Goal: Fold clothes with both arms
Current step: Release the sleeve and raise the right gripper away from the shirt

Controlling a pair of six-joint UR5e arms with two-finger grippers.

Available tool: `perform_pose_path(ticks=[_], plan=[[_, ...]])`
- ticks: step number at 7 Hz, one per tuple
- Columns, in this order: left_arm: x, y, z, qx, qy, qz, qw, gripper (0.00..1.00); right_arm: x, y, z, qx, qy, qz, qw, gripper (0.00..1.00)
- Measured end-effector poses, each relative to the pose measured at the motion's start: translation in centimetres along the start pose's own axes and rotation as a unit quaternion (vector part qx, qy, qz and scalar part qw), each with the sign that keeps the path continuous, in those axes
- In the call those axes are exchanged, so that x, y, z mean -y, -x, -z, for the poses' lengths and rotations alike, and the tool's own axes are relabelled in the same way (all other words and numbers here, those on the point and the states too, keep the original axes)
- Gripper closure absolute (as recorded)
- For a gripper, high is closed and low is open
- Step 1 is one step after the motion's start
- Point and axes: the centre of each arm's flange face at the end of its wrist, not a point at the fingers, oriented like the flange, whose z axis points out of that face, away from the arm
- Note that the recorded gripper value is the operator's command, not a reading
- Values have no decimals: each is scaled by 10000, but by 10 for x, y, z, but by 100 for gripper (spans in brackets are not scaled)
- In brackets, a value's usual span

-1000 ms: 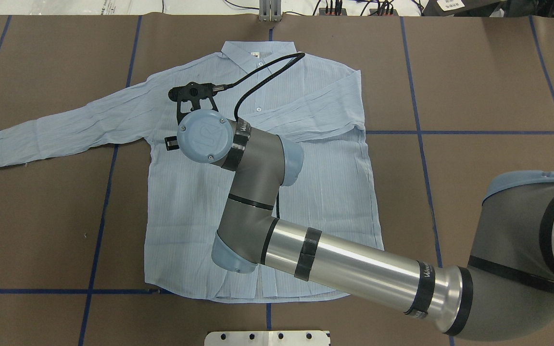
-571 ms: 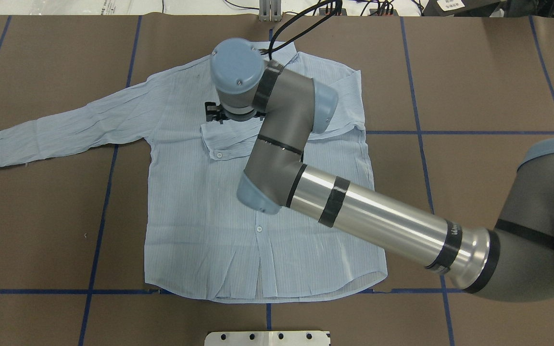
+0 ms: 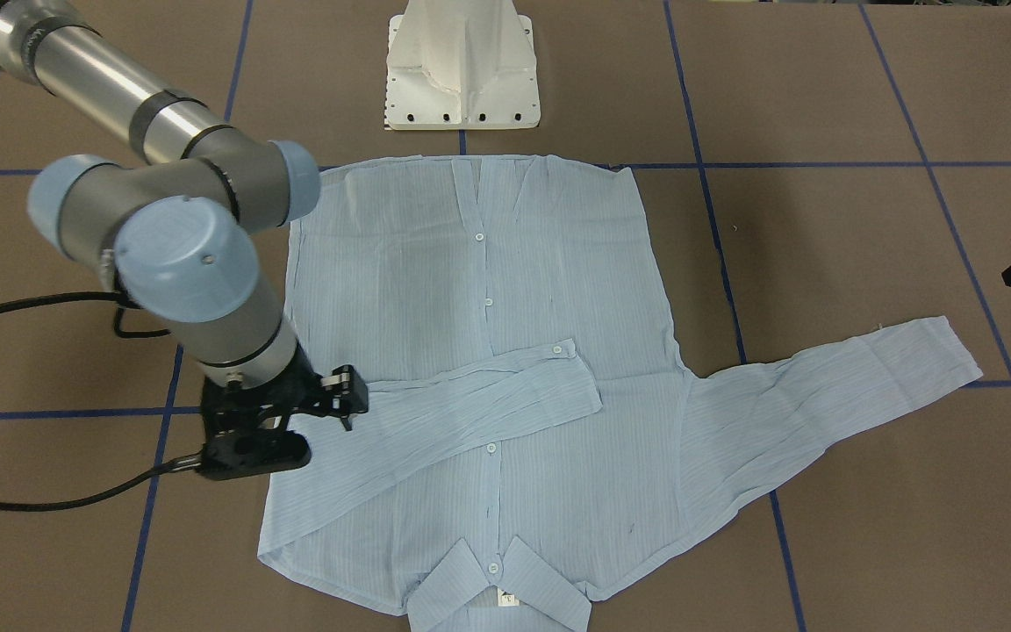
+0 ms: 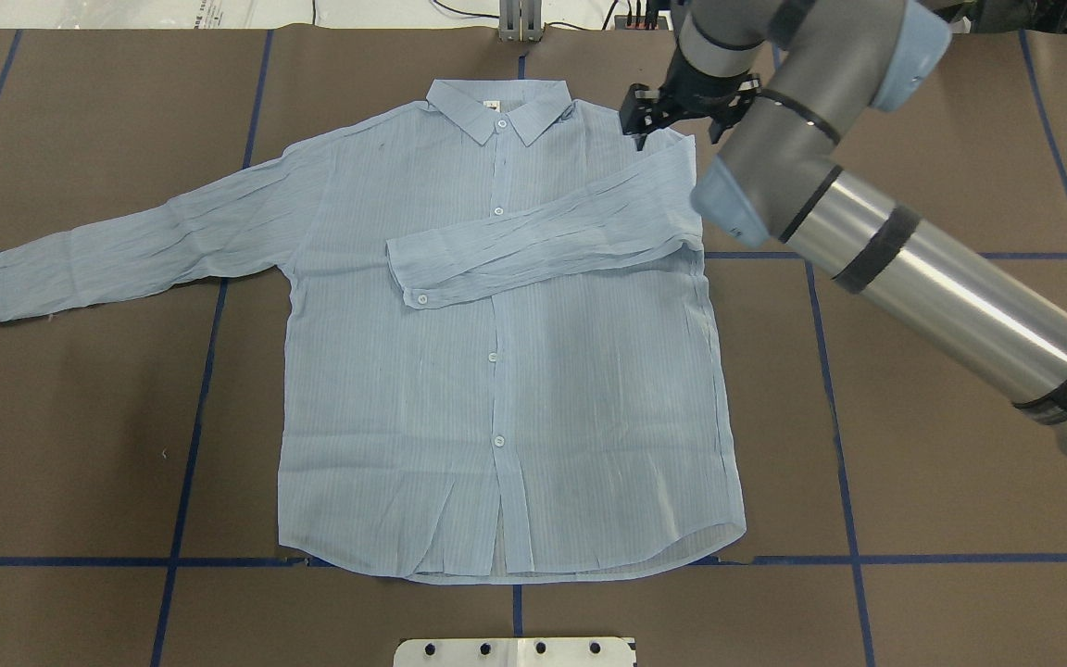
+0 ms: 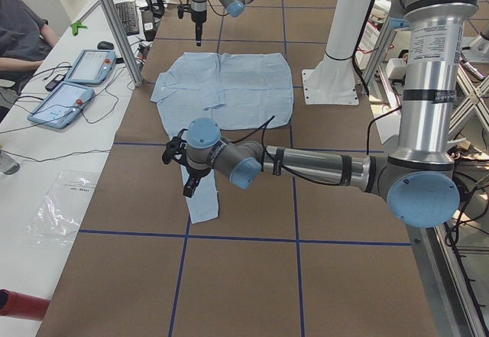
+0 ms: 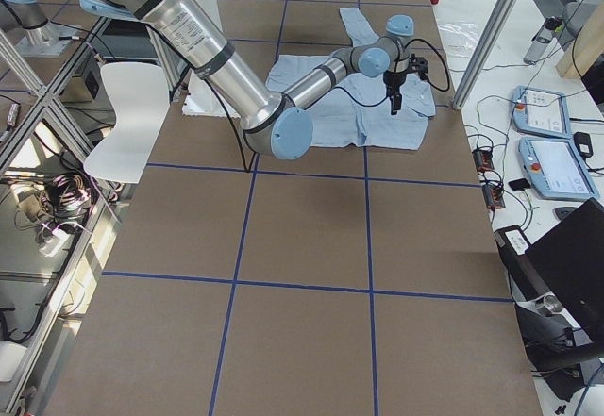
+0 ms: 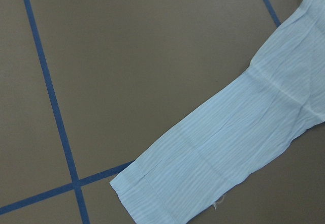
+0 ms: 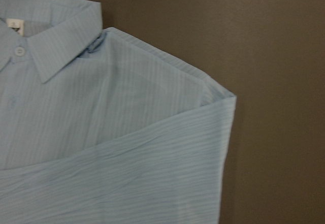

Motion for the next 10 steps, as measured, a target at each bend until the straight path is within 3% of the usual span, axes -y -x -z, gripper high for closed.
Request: perform_pose_path(ticks=[3,5,7,10], plan=[[-39,17,-71,104,-395,859,9955,8,2,-182,26,-112,103,234,9996,0],[-59,23,-100,150,-407,932,9947,10,-8,-268,39,-84,164,21,9998,0],[-65,22,-115,180,-336,906,9952,14,-23,-325,48,9,207,-160,9997,0],[-68,21,-129,229,-244,887,9955,18,-33,-348,49,16,221,-121,9997,0]])
